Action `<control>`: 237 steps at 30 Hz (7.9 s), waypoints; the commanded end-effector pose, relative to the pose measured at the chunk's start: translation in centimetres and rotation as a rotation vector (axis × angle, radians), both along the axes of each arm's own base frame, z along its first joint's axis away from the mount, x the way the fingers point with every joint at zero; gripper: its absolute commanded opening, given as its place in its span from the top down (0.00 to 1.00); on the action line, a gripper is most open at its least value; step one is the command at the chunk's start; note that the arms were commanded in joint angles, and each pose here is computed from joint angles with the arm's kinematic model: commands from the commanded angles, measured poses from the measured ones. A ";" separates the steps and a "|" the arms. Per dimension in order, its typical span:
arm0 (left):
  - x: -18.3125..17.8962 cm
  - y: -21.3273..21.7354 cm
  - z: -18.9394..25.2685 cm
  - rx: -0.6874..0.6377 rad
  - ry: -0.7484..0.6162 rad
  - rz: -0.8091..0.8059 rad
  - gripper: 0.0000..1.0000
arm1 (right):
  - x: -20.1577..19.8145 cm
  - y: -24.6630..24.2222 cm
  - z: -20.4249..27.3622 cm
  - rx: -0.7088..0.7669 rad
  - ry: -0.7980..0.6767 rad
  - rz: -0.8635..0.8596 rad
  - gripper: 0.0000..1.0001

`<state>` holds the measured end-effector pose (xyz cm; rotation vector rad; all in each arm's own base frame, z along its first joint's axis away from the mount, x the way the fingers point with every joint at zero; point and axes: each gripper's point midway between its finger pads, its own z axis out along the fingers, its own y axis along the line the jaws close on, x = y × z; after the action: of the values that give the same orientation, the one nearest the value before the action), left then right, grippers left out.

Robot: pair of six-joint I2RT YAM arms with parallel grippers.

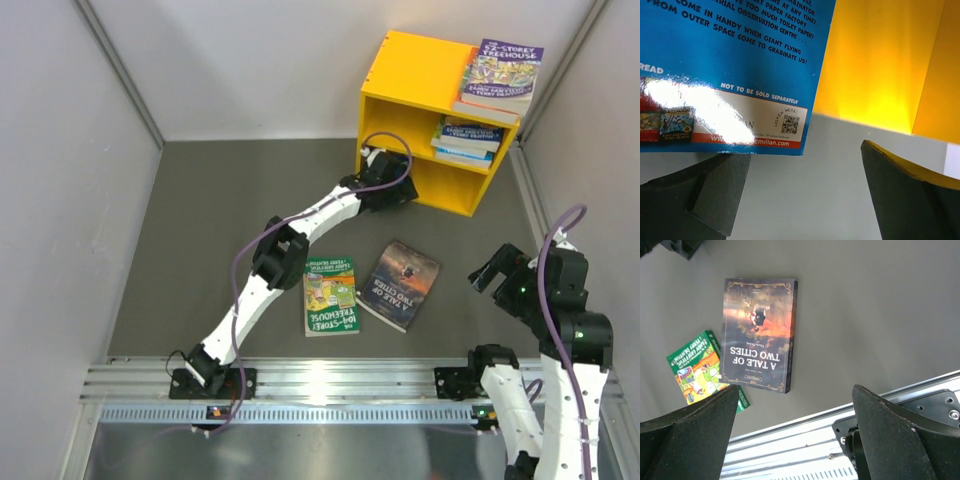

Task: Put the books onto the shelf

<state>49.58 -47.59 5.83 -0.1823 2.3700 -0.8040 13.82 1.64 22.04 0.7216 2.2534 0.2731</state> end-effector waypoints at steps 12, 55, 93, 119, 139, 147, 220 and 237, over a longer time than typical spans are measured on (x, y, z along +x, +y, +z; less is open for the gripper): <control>7.7 2.2 4.0 -0.159 -0.264 0.266 0.01 | -2.5 0.1 -0.9 -0.065 0.032 0.088 0.07; -28.8 8.3 -5.7 0.099 0.540 -0.354 0.04 | 4.0 6.3 -18.5 0.397 0.283 0.016 0.12; -31.0 2.1 -0.8 -0.639 0.646 -0.428 1.00 | 4.5 11.0 -19.0 0.593 0.195 0.155 0.20; -26.6 13.5 -2.0 0.201 0.430 -0.293 0.01 | 5.9 10.4 -13.8 0.618 0.073 0.079 1.00; -33.3 8.0 9.8 0.463 -0.527 -0.605 0.01 | 10.0 12.0 -10.8 0.622 0.195 0.185 1.00; -33.6 3.5 8.2 0.542 -0.611 -0.724 0.01 | 8.9 12.9 -9.9 0.678 0.214 0.224 1.00; -28.3 21.1 18.9 0.443 -0.315 -0.287 0.01 | 13.9 13.0 7.7 0.510 -0.268 0.416 1.00; -30.0 25.1 19.1 0.455 -0.279 -0.237 0.01 | 21.4 16.0 8.7 0.835 -0.543 0.324 1.00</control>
<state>19.94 -24.11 24.81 0.4135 2.2551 -0.3648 33.15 16.48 21.27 0.7709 2.0464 1.2640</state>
